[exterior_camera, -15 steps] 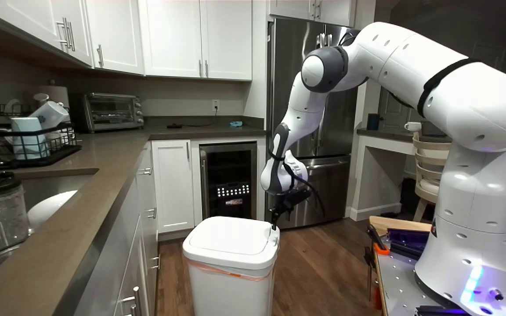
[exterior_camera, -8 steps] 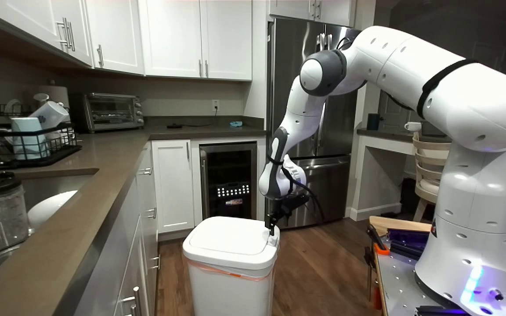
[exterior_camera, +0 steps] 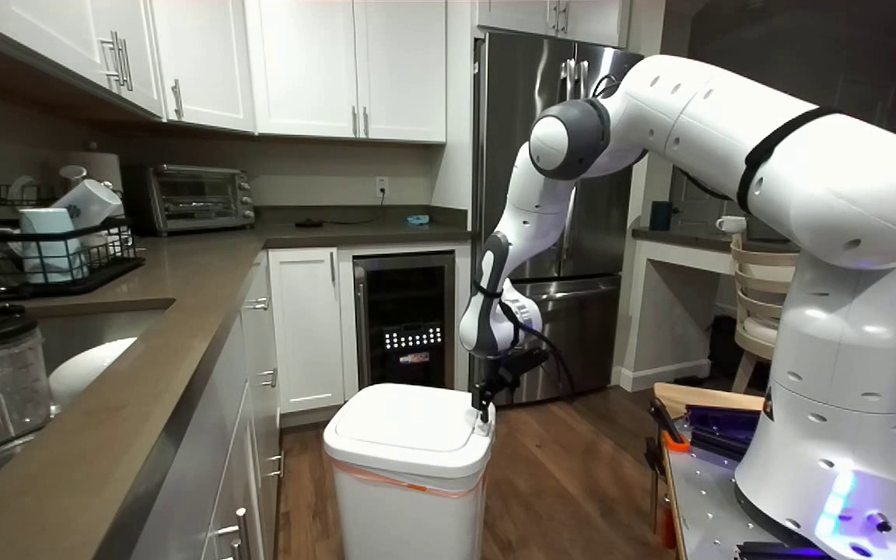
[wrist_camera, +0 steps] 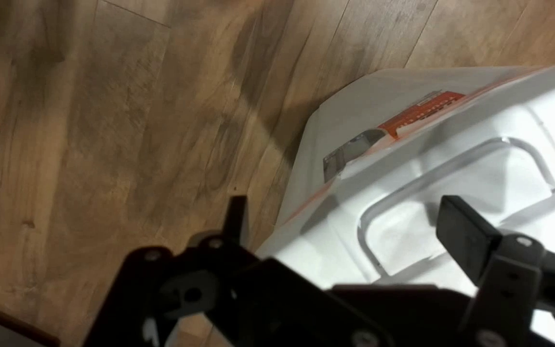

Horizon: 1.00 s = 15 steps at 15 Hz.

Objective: Open the trash bin

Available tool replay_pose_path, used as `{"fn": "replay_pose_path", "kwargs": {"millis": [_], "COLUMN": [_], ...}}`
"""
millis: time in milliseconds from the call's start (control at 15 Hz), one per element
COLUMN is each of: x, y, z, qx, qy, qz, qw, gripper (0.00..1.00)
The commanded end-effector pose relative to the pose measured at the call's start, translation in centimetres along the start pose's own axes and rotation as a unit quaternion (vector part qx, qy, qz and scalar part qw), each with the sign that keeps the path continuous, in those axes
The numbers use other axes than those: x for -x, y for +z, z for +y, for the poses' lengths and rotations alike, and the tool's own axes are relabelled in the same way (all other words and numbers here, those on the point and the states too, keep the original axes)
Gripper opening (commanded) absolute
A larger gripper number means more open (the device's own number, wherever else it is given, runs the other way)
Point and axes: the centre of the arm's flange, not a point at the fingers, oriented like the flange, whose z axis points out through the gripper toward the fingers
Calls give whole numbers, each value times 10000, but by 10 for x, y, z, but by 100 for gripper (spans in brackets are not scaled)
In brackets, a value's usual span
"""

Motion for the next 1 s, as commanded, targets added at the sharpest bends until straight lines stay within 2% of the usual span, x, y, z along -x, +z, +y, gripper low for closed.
{"fn": "replay_pose_path", "kwargs": {"millis": [0, 133, 267, 533, 933], "x": [-16, -17, -3, 27, 34], "y": [32, 39, 10, -45, -66], "z": [-1, -1, 9, 25, 35], "qx": [-69, -77, -65, 201, 83], "qy": [54, 46, 78, 293, 273], "qz": [27, -38, -153, 86, 136], "qw": [10000, 10000, 9998, 9993, 9995], "gripper": [100, 100, 100, 100, 100]}}
